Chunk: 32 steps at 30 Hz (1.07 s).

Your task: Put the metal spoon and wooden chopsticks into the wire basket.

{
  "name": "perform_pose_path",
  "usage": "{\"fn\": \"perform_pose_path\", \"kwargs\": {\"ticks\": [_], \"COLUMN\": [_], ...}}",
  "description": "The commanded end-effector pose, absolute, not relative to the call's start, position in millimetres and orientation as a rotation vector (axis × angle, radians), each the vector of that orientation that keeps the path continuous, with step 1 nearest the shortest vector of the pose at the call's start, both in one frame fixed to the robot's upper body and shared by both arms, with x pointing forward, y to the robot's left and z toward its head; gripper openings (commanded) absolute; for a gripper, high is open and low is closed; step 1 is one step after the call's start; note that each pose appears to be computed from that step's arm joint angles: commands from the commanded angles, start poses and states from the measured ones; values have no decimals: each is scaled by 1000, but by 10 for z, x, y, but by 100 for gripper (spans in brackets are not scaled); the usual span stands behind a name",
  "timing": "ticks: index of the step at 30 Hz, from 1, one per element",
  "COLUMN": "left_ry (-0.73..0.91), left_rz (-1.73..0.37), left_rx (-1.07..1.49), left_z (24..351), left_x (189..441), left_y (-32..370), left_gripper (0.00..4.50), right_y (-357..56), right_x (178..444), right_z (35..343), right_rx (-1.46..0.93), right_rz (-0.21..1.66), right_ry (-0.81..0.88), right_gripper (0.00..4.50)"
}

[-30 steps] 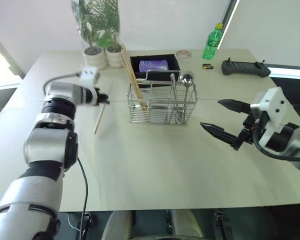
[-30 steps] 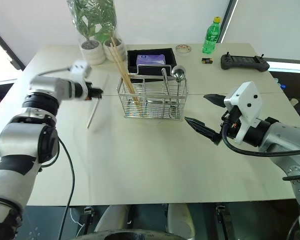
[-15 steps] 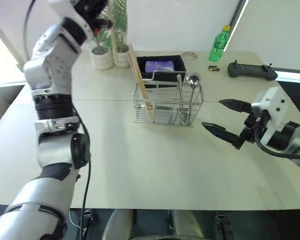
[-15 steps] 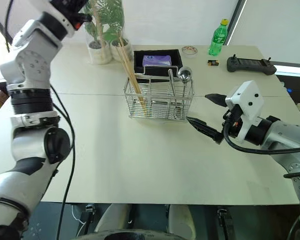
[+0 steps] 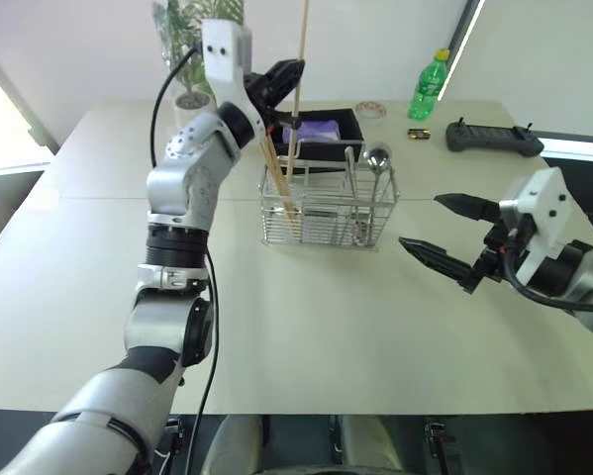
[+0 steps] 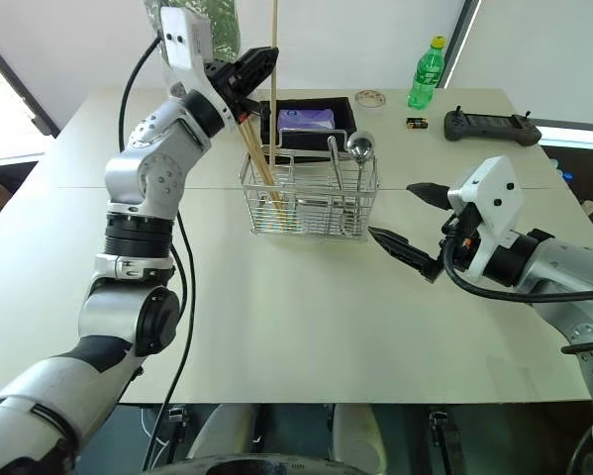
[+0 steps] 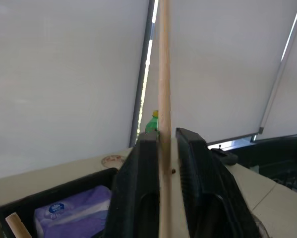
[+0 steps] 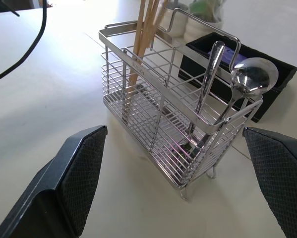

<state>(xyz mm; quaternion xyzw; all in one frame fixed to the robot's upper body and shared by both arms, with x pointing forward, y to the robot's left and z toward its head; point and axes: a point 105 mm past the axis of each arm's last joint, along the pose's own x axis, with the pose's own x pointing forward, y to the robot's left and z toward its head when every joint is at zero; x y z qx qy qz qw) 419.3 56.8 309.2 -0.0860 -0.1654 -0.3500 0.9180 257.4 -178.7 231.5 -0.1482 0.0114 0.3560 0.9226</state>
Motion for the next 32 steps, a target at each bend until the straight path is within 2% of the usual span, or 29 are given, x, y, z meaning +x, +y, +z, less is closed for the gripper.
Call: {"fn": "perform_pose_path", "kwargs": {"ticks": [1,4,5,10,14,19,23,27,32], "left_ry": [-414,-426,-427,-426,-287,-34,202,363,380], "left_rz": [-732,-739,-735,-708,-705,-968,-1048,-1047,-1015], "left_rx": [-170,-180,-187,-171,-96,149,411,490,476], "left_z": [3260,3284,3292,3317,3167,2866,2454,2193,2076], "left_x": [4137,4115,4113,4082,4061,3498,3102,2907,2878], "left_y": [554,557,575,695,844,1173,1652,1937,1977], "left_gripper": [253,419,446,446,446,446,446,446,446], "right_y": [-1786,-1788,-1786,-1777,-1799,-1971,-2139,-2211,-2179], "right_x": [2535,2538,2542,2561,2563,2570,2603,2628,2657], "right_z": [2451,2447,2444,2423,2354,2297,2251,2178,2179], "right_rx": [-323,-322,-321,-323,-353,-383,-405,-410,-401], "right_rz": [716,715,715,719,719,699,680,681,694], "right_ry": [-38,-38,-38,-32,-5,33,59,82,74], "right_gripper": [450,450,450,450,450,450,450,450,450]}}
